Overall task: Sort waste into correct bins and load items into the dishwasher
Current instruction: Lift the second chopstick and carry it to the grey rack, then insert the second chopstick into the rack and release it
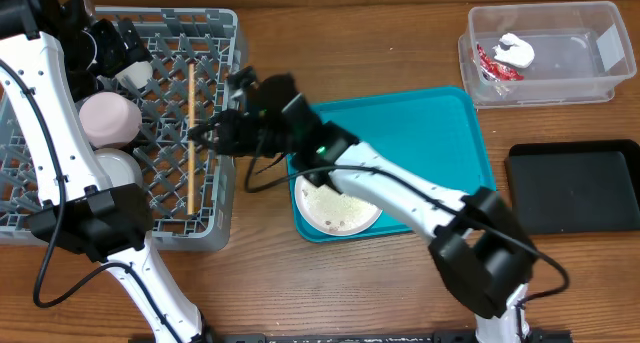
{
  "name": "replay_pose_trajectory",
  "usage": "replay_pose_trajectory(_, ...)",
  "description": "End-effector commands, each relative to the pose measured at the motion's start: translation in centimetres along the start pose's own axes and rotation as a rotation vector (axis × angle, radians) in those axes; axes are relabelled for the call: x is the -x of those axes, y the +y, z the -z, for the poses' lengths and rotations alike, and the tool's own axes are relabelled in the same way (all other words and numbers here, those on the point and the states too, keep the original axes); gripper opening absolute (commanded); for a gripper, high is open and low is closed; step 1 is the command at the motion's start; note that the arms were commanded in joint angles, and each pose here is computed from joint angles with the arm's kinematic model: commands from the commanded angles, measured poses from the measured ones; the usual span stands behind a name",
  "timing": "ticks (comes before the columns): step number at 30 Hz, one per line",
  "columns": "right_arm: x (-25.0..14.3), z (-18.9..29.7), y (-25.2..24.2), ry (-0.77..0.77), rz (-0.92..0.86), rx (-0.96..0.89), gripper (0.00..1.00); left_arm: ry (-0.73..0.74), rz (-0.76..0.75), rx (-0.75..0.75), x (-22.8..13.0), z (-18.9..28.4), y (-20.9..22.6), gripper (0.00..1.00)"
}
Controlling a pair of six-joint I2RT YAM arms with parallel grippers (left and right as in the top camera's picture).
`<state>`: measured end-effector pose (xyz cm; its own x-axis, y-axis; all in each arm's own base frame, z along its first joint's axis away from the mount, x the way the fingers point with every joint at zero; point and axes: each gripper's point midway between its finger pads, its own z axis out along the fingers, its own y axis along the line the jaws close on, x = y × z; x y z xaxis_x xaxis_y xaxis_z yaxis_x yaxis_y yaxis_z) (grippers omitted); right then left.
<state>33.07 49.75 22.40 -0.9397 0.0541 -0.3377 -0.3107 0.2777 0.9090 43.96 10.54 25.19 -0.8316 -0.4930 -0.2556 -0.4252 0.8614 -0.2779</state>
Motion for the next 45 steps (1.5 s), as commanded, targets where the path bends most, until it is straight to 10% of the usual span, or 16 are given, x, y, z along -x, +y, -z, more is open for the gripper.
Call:
replay_pose_trajectory(1, 1.7, -1.3, -2.4, -0.085, -0.05, -0.03, 0.04, -0.031, 0.006, -0.003, -0.1, 1.5, -0.2, 1.0)
replay_pose_trajectory(45, -2.6, -4.6, -8.2, 0.001, -0.08, -0.14, 0.04, -0.032, 0.008, -0.003, -0.1, 1.5, -0.1, 1.0)
